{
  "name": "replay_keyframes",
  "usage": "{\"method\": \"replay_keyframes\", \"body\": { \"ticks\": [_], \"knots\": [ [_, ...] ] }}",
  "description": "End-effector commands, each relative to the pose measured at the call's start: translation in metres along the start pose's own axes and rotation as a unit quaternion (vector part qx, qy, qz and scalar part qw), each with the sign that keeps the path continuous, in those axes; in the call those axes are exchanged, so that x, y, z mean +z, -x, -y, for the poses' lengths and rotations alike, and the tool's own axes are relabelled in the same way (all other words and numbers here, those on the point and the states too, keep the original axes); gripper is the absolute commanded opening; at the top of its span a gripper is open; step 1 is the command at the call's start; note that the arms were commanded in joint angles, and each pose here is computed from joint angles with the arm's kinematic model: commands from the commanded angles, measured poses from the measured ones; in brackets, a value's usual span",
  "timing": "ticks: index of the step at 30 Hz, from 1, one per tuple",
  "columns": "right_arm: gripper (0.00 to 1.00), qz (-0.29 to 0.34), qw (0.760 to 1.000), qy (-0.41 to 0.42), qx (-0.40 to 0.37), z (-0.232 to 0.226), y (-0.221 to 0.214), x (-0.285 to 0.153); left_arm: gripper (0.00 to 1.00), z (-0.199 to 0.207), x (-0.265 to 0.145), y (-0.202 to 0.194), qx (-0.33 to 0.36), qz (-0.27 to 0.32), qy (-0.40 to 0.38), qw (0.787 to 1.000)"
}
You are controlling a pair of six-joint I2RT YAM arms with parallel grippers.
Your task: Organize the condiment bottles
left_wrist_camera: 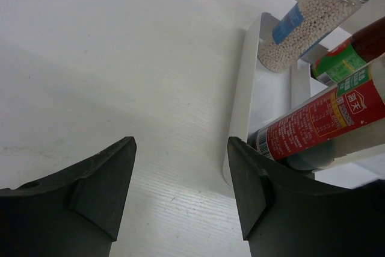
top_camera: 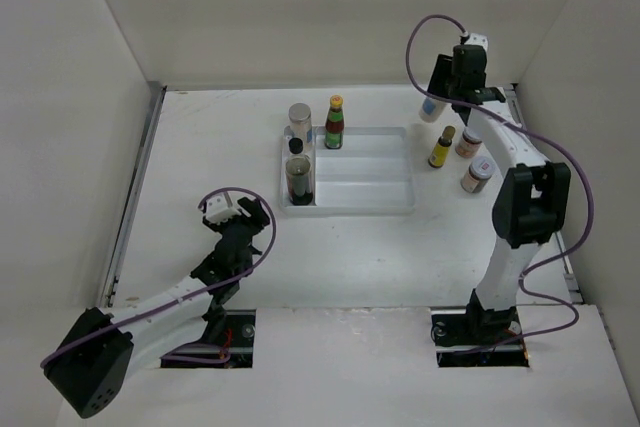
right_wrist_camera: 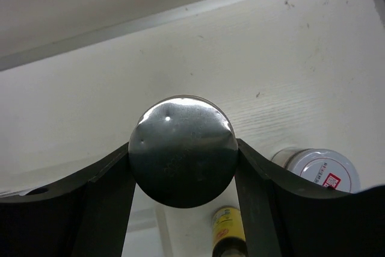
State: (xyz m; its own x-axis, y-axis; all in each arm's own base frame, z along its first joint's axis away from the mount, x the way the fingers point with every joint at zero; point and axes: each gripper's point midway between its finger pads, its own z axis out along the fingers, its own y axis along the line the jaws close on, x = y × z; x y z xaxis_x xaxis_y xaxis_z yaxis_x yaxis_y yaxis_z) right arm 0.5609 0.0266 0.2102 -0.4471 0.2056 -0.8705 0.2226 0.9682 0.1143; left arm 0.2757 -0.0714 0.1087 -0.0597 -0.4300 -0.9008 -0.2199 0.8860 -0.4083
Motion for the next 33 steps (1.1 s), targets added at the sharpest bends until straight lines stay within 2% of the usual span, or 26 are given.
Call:
{"method": "replay_keyframes", "body": {
  "ticks": [1,6,10,15,17,26,30,33],
  "knots": [
    [0.56,0.15,0.985,0.079,0.042,-0.047,0.1,-0.09,0.61,0.013,0.003,0.021,-0.016,0.03,-0.013,0.999],
    [0.56,0.14,0.983,0.113,0.033,-0.082,0.071,-0.091,0.61,0.026,0.001,0.017,-0.004,0.018,-0.035,0.999],
    [0.55,0.127,0.984,0.124,0.024,-0.103,0.059,-0.081,0.61,0.02,0.004,0.012,-0.001,0.013,-0.026,1.0],
    [0.53,0.114,0.983,0.145,0.019,-0.122,0.047,-0.089,0.6,0.038,-0.001,0.003,0.014,0.006,-0.046,0.999],
    [0.53,0.111,0.983,0.146,0.011,-0.124,0.039,-0.092,0.6,0.038,-0.002,0.006,0.022,0.017,-0.04,0.999],
    [0.53,0.089,0.987,0.134,-0.01,-0.119,0.0,-0.075,0.61,0.016,-0.005,0.029,-0.025,0.056,-0.031,0.998],
    [0.53,0.074,0.99,0.12,-0.019,-0.111,-0.022,-0.067,0.67,0.0,-0.007,0.04,-0.051,0.079,-0.008,0.996],
    [0.55,0.065,0.991,0.109,-0.033,-0.107,-0.033,-0.061,0.76,-0.014,-0.006,0.042,-0.071,0.085,0.015,0.994]
  ]
}}
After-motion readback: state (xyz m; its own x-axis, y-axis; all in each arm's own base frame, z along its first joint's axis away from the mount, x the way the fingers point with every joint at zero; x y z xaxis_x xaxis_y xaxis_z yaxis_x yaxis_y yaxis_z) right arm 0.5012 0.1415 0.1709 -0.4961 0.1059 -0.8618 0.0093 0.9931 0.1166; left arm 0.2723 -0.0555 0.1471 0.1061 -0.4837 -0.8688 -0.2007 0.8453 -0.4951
